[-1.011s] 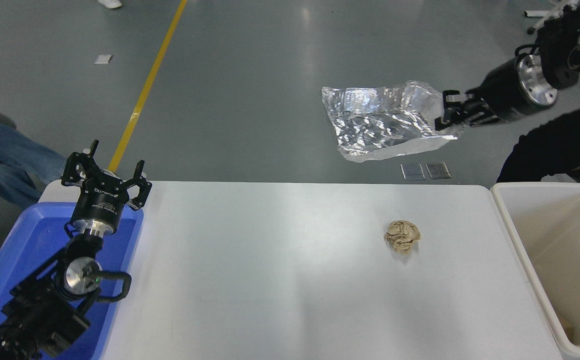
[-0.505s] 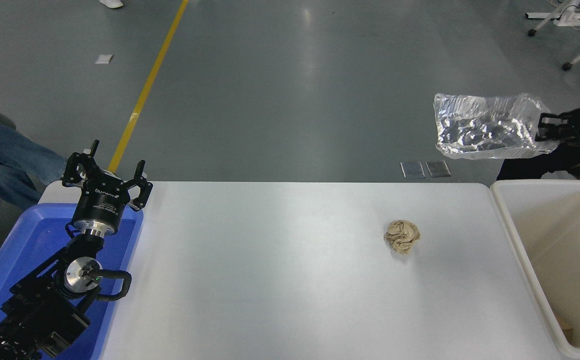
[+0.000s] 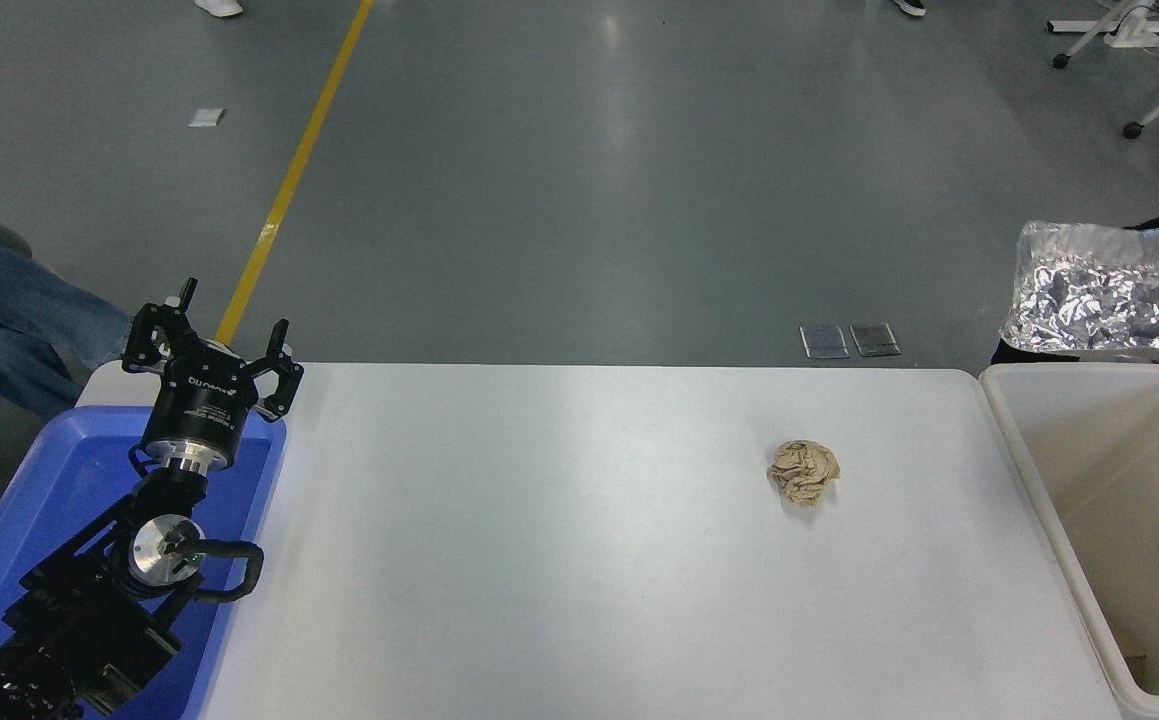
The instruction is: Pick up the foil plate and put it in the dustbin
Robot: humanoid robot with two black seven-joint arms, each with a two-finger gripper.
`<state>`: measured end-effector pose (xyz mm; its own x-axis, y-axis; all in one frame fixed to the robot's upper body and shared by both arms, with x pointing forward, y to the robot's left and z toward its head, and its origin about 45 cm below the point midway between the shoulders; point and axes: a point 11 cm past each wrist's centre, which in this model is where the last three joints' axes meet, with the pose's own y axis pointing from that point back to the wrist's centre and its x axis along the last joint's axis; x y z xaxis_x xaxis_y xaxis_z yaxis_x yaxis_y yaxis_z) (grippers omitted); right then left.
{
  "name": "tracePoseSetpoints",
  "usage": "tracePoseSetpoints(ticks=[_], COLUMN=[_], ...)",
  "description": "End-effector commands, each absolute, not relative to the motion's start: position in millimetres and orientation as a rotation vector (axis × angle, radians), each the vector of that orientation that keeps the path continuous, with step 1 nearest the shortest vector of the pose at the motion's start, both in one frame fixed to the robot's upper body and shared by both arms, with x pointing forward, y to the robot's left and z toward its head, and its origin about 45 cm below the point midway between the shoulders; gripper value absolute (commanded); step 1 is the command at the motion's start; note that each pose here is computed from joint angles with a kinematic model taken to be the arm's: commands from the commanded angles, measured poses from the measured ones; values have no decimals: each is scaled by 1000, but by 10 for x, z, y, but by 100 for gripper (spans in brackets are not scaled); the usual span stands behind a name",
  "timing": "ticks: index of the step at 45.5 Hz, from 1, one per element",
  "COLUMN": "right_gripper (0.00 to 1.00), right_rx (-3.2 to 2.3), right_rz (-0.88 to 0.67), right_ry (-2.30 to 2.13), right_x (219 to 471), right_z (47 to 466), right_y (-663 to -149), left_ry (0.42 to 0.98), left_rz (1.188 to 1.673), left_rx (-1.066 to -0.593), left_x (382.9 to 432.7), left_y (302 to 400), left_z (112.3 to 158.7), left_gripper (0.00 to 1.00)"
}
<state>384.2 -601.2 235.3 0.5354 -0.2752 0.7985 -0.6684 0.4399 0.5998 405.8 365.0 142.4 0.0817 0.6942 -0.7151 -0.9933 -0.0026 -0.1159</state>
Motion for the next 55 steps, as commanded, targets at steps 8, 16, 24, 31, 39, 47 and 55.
tracePoseSetpoints(ticks=[8,16,24,31,39,47,55], right_gripper=[0,4,4,5,5,6,37], right_rx=[1031,1012,1009,1035,1057,1058,1060], right_rz=[212,185,140,128,116,114,114], right_ry=[-1107,-1131,-1129,-1112,-1115,-1112,-1116], right_x=[3118,2873,2590,2514,2495,2483,2492], right_z=[1768,1540,1239,991,847,833,829], right_y=[-6422,-6467,-6445,-6290,-6171,-6166,-6156], left_ry=[537,537,537,537,539,537,536], left_rz=[1434,1433,1434,1434,1434,1434,1433], left_rx=[-709,-710,-709,-709,-708,-709,-710], left_x=[4054,4056,4054,4054,4055,4054,4059], left_y=[3652,3648,3652,3652,3651,3652,3651], left_z=[1420,1423,1420,1420,1419,1420,1426], left_gripper=[98,98,98,98,98,98,98])
